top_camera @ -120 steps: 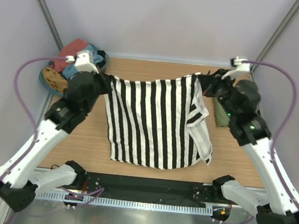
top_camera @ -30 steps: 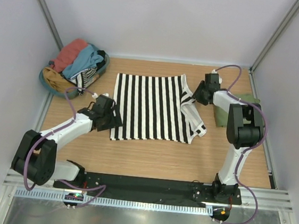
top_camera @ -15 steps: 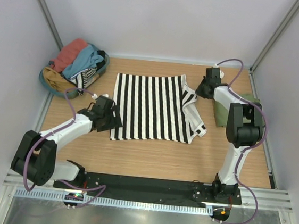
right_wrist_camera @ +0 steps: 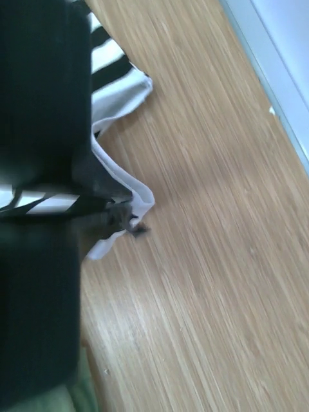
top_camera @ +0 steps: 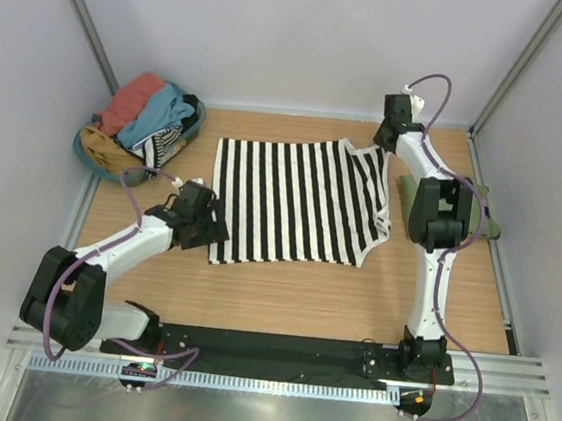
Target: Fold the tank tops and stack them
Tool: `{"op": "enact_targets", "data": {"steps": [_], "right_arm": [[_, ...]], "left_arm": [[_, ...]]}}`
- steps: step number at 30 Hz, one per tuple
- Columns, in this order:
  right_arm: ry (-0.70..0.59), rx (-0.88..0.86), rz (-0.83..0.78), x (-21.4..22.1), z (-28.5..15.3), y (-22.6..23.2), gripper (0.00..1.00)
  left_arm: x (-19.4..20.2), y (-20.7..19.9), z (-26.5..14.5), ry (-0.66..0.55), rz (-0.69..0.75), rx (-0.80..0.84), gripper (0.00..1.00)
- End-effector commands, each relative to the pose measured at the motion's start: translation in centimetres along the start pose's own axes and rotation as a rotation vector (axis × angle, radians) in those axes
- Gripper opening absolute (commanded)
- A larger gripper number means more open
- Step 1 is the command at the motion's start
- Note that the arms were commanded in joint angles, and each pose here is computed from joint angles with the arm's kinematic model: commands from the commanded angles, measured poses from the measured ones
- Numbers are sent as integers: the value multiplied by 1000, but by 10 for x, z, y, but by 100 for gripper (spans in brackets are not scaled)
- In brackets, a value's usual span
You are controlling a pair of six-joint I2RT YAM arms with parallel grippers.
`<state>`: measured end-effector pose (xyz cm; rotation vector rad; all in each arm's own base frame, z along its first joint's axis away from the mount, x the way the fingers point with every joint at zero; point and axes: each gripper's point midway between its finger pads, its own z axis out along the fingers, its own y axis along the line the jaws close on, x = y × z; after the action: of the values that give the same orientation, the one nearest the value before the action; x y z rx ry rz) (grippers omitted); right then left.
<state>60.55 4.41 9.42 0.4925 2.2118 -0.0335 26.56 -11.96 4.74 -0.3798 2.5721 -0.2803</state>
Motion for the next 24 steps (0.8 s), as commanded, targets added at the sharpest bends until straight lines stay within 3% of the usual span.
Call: {"op": "enact_targets", "data": {"steps": [1,3,4,10,15,24], "right_arm": [[-28,88,-32,-19,3,-12,44],[-16,113,-29,-16,1,-17,68],[-30,110,-20,-22,-6,-18,71],[-57,38,4,-23,-56,-22,69],[42,-60,24,22,-98,-29,55],[134,-61,4,93,-143,-59,51]], "left_arm": [[-4,0,-5,-25,16,9,75],[-4,0,-5,-27,17,6,76],[-3,0,-5,-24,19,5,76],[0,1,-4,-31,-1,14,76],[2,6,-4,-37,-3,1,76],[3,14,-10,-102,-32,10,75]]}}
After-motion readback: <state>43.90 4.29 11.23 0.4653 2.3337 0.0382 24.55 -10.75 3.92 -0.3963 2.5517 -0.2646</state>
